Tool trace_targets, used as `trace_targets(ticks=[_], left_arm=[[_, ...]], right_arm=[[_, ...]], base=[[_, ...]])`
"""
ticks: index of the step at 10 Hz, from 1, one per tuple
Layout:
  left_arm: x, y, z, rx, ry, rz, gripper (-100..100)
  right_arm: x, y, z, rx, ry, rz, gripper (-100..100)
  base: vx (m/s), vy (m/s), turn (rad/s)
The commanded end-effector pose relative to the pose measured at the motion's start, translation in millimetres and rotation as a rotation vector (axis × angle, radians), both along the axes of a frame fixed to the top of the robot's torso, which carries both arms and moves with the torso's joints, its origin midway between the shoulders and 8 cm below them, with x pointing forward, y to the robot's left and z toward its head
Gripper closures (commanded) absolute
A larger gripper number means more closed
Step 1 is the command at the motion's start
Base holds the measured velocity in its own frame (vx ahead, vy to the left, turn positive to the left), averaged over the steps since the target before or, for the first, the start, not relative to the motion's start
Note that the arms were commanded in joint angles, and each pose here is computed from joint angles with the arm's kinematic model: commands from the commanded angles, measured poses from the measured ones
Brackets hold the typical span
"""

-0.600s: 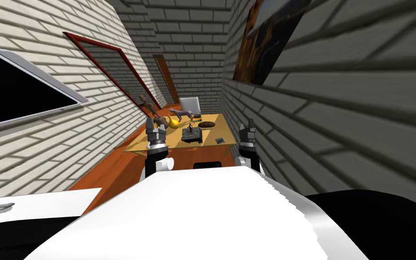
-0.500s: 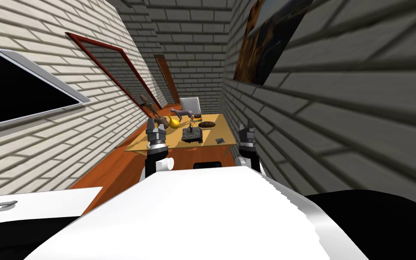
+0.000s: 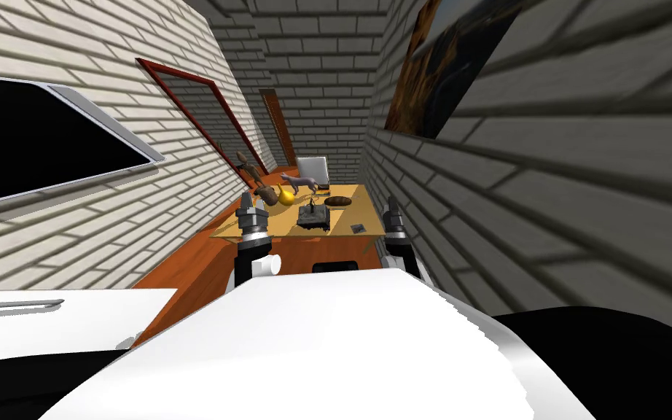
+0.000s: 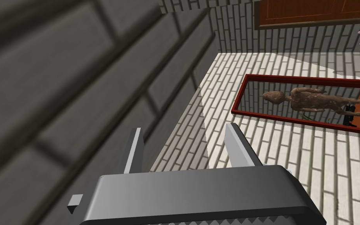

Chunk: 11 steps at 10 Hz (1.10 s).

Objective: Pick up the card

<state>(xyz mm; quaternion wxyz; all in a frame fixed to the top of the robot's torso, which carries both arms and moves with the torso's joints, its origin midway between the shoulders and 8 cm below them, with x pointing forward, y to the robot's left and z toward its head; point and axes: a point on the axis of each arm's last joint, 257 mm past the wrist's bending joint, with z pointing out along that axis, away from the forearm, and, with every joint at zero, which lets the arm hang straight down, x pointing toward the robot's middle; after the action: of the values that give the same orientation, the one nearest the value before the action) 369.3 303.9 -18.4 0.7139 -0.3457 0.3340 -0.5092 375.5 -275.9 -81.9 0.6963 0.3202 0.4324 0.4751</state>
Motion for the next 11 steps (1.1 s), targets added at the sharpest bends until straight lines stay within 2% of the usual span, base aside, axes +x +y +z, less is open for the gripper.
trace_targets(ticks=[1,5,6,8,9,11], left_arm=[[0.0,0.0,0.0,0.000,0.000,0.000,0],[0.0,0.0,0.0,0.000,0.000,0.000,0],[0.0,0.0,0.0,0.000,0.000,0.000,0],[0.0,0.0,0.0,0.000,0.000,0.000,0],[0.0,0.0,0.0,0.000,0.000,0.000,0],[0.0,0.0,0.0,0.000,0.000,0.000,0]], right_arm=[[5.0,4.2,-17.8,-0.090,0.046,-0.014,-100],[12.7,10.5,-65.6,-0.326,0.167,-0.049,-100],[12.7,10.8,-65.7,-0.340,0.167,-0.053,-100],[14.8,12.8,-93.3,-0.473,0.232,-0.067,-100],[14.8,12.9,-93.3,-0.481,0.231,-0.070,-100],[15.3,13.4,-123.0,-0.615,0.297,-0.080,-100]], base=[[0.003,-0.011,0.134],[0.001,-0.016,0.166],[0.001,-0.014,0.060],[0.001,-0.009,0.151],[0.001,-0.013,0.085],[0.000,-0.012,0.166]])
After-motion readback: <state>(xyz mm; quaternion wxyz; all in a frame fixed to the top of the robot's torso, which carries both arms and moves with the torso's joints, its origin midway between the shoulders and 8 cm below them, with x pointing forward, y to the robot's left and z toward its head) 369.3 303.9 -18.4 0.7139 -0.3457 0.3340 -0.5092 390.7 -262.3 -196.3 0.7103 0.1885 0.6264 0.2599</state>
